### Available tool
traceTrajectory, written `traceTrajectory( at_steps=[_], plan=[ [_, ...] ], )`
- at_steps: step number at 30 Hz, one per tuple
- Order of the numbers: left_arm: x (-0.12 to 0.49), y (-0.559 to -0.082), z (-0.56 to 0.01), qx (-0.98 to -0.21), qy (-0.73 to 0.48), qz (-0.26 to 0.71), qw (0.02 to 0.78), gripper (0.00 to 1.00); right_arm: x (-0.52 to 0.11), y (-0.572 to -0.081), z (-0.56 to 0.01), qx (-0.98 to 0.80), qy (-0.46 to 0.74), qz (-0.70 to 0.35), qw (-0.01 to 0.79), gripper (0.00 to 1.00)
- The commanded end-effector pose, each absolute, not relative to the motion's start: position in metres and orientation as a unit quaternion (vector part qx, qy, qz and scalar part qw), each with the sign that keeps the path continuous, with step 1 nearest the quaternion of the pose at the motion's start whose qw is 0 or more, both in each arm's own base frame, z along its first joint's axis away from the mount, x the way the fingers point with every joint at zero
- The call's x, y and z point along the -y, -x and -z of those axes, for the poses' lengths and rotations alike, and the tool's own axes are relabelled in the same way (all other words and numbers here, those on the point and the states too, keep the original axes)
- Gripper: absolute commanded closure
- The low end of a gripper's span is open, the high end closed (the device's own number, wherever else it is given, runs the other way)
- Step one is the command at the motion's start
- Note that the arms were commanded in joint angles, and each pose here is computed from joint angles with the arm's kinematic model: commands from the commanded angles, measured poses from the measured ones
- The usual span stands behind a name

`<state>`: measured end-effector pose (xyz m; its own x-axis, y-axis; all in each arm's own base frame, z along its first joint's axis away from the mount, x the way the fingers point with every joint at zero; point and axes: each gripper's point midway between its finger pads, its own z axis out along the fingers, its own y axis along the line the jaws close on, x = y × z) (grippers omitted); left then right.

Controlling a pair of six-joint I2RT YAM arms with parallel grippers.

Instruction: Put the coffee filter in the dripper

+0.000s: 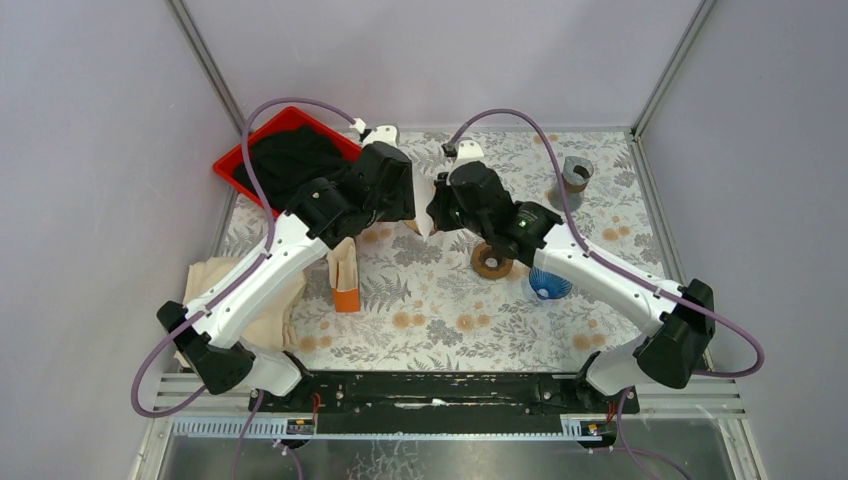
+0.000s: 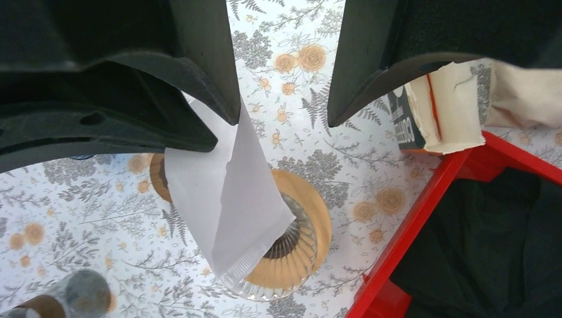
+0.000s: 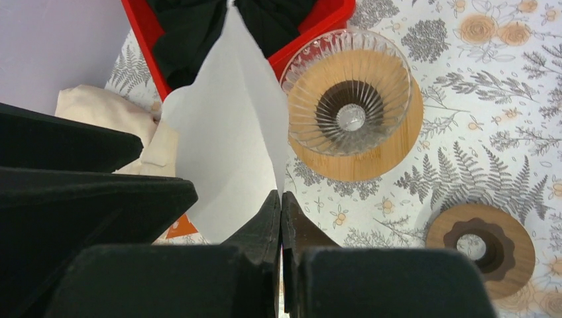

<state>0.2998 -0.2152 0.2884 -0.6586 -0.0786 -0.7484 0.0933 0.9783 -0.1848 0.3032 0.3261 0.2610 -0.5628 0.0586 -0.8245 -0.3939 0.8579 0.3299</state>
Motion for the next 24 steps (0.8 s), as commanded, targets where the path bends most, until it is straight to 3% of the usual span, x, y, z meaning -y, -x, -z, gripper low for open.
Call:
traceTrajectory(
  at_steps=[1, 13, 16, 20, 24],
  plan=[
    [0.229, -0.314, -0.303, -0.885, 0.016, 0.144, 0.442, 0.43, -0.328, -0.303, -0.283, -0.843, 0.081, -0.257, 0.465, 1.00],
    [0.244, -0.320, -0.291, -0.888, 0.003, 0.157, 0.432, 0.48, -0.327, -0.304, -0.287, -0.852, 0.074, -0.247, 0.456, 1.00],
    [0.244, -0.322, -0.287, -0.890, 0.003, 0.150, 0.430, 0.56, -0.327, -0.303, -0.290, -0.851, 0.074, -0.249, 0.456, 1.00],
    [0.242, -0.323, -0.284, -0.893, 0.003, 0.141, 0.428, 0.77, -0.323, -0.304, -0.290, -0.852, 0.073, -0.240, 0.459, 0.99],
    [0.237, -0.323, -0.282, -0.897, 0.002, 0.124, 0.425, 0.90, -0.319, -0.305, -0.292, -0.853, 0.074, -0.230, 0.463, 0.98]
  ],
)
